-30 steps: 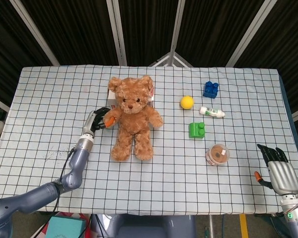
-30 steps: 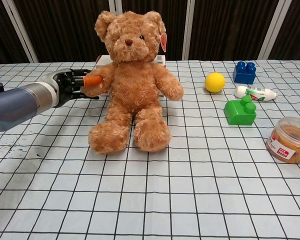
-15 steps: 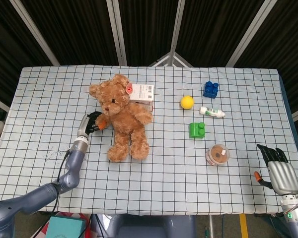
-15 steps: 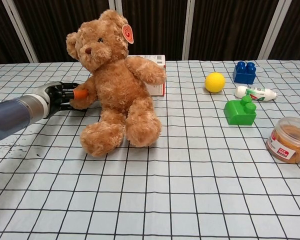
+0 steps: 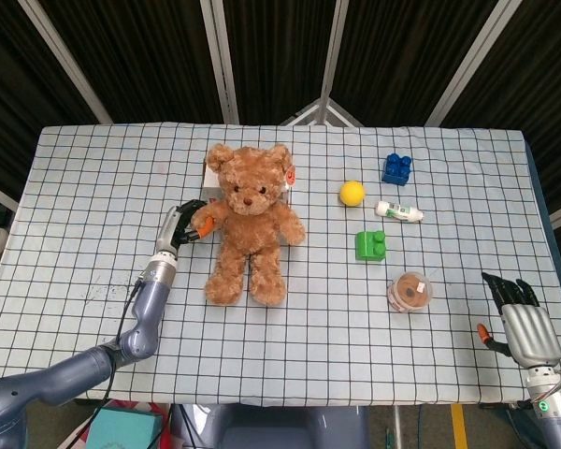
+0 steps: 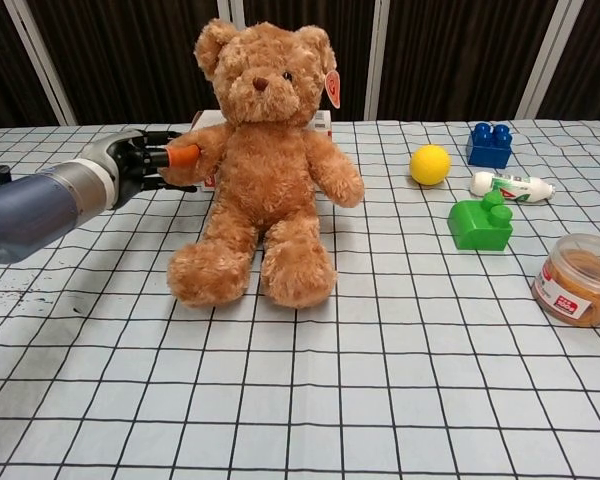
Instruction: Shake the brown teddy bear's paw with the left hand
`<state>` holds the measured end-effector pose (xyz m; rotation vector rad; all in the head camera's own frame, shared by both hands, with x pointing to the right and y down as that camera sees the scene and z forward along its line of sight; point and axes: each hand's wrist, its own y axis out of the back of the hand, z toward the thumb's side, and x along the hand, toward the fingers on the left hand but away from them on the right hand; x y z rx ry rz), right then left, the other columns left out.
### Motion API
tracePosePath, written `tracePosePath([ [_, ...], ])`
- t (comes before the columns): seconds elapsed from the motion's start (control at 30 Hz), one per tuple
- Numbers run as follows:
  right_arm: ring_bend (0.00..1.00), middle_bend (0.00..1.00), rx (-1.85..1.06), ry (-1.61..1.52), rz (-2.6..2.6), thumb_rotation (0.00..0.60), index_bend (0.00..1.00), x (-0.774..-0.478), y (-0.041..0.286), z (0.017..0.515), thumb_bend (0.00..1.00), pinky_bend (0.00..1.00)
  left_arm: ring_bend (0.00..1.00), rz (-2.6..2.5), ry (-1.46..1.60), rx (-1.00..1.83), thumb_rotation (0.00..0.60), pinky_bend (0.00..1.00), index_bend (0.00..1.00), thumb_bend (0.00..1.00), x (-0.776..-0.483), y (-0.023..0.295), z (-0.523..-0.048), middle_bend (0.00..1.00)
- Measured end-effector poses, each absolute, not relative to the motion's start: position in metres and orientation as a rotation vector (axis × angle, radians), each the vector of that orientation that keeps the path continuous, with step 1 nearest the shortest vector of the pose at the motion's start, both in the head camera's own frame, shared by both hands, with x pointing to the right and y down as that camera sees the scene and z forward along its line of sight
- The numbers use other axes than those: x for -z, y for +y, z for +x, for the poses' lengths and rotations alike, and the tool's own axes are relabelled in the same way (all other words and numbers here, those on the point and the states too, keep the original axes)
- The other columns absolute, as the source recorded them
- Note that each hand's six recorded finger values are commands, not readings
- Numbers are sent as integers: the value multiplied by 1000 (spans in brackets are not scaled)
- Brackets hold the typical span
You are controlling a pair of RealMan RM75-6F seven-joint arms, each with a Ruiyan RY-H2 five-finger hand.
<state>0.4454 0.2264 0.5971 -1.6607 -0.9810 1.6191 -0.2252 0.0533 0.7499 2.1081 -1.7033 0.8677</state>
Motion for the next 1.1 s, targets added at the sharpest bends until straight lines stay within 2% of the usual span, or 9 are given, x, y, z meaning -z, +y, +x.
tracePosePath([
  [0.37, 128, 136, -1616, -988, -1661, 600, 48, -596, 226, 446, 367, 72, 201, 2063, -1703, -929, 600, 341, 461, 640, -765, 60, -233, 515],
  [0.8, 128, 136, -1622, -978, -1665, 600, 49, -599, 226, 445, 367, 72, 201, 2092, -1731, -862, 600, 341, 461, 640, -747, 49, -227, 516],
  [1.1, 128, 136, -1625, -974, -1664, 600, 48, -600, 226, 445, 366, 72, 201, 2038, -1706, -946, 600, 341, 461, 638, -765, 57, -240, 515],
])
